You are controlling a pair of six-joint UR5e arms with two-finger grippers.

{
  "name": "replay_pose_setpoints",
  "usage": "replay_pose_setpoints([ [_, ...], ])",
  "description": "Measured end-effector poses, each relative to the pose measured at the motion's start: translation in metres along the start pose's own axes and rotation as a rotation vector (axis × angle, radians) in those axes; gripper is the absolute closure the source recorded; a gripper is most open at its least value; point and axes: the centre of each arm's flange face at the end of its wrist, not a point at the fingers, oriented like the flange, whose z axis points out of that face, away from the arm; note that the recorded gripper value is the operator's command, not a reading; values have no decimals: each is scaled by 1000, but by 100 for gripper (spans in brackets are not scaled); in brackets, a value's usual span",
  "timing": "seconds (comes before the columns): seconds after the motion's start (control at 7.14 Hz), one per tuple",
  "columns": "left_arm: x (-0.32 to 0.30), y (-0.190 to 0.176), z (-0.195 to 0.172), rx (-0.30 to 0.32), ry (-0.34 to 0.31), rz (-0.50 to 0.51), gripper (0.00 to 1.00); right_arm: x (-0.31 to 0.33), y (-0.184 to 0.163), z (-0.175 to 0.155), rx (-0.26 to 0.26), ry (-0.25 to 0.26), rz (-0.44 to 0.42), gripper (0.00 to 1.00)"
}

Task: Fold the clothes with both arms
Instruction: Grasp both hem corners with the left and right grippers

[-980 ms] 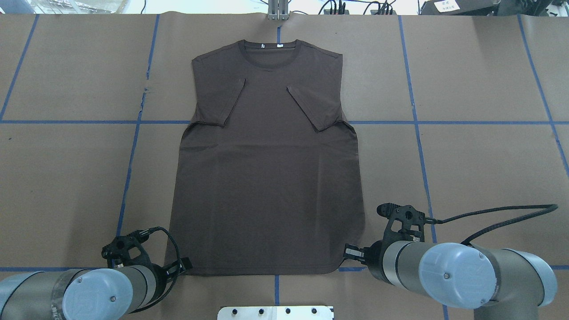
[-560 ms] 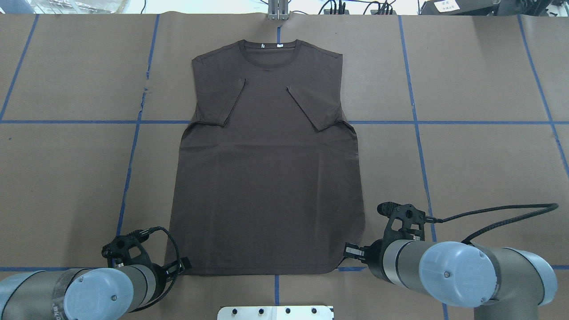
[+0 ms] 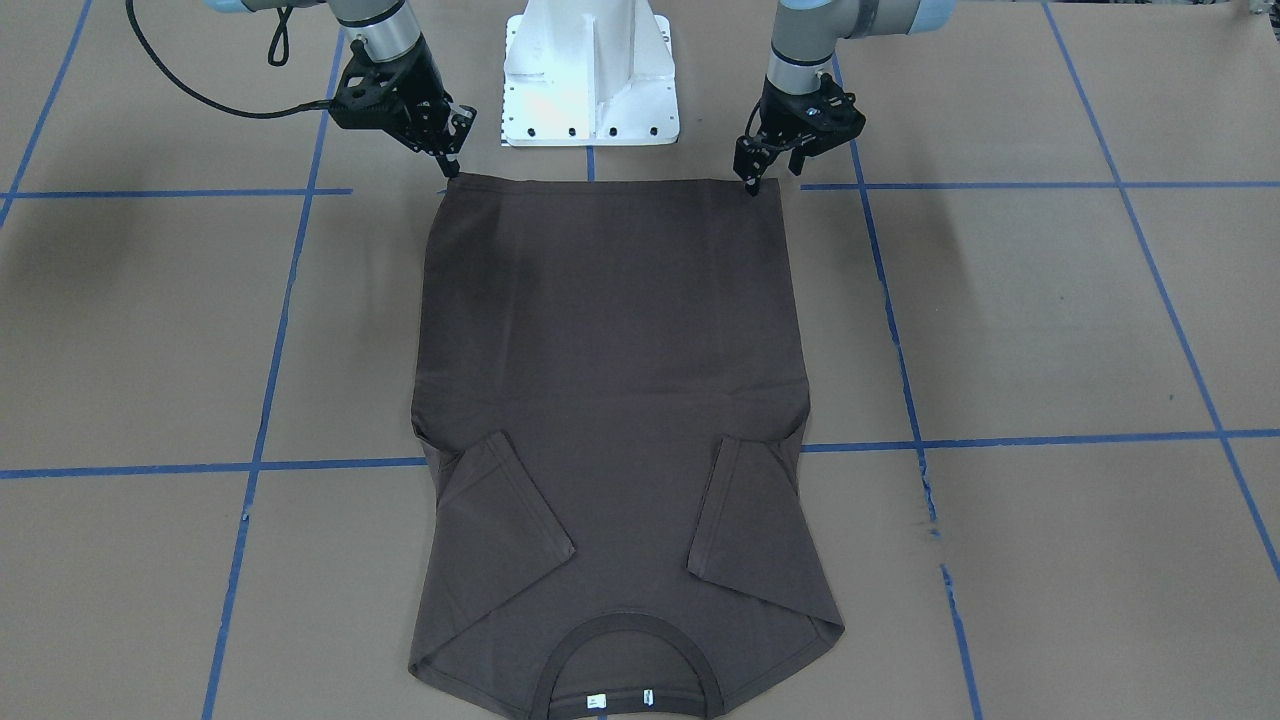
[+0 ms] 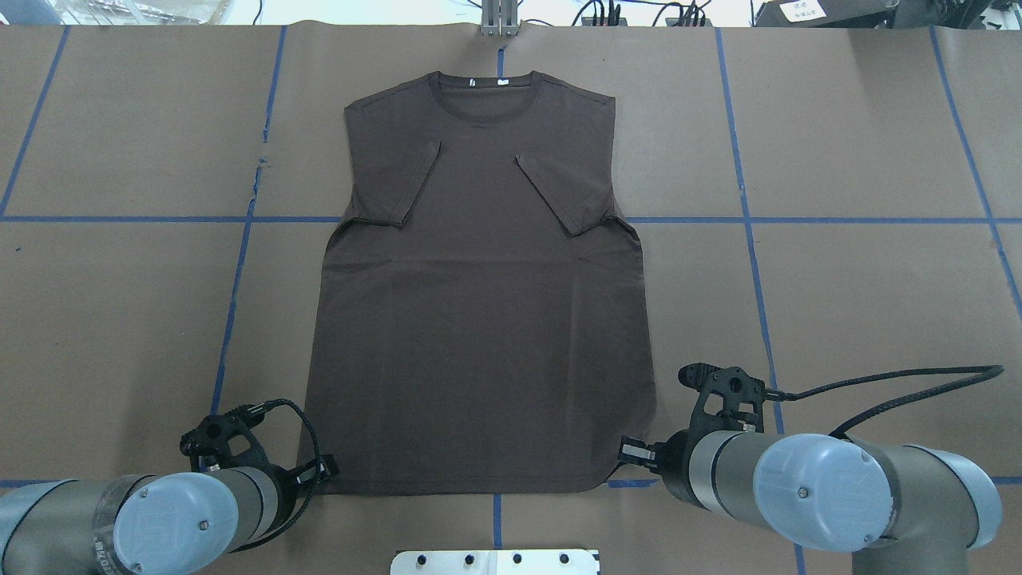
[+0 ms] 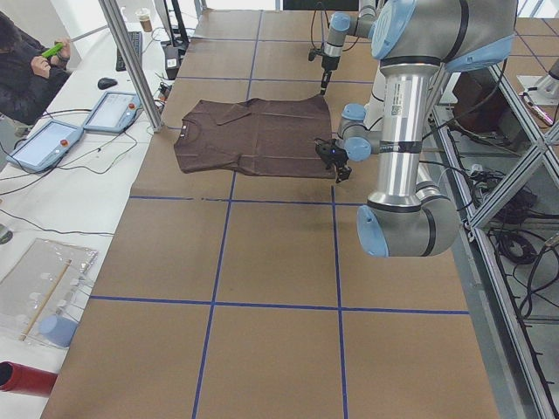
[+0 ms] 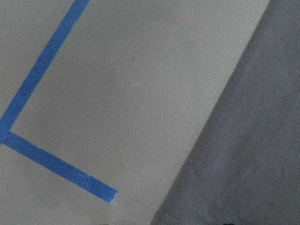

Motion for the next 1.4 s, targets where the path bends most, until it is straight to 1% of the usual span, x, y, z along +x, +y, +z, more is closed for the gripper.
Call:
replay_pose_setpoints([
  [0.14,0,0,1,0,-1,-1,70,0,0,0,-5,0,1,100],
  [0.28,0,1,1,0,-2,-1,87,0,1,0,-8,1,1,100],
  [0.42,0,1,1,0,-2,-1,98,0,1,0,-10,1,1,100],
  [0.56,0,1,1,0,-2,-1,100,0,0,0,-10,1,2,100],
  [1.4,4,0,-9,-7,15,-3,100,-1,-5,-6,-21,-5,10,100],
])
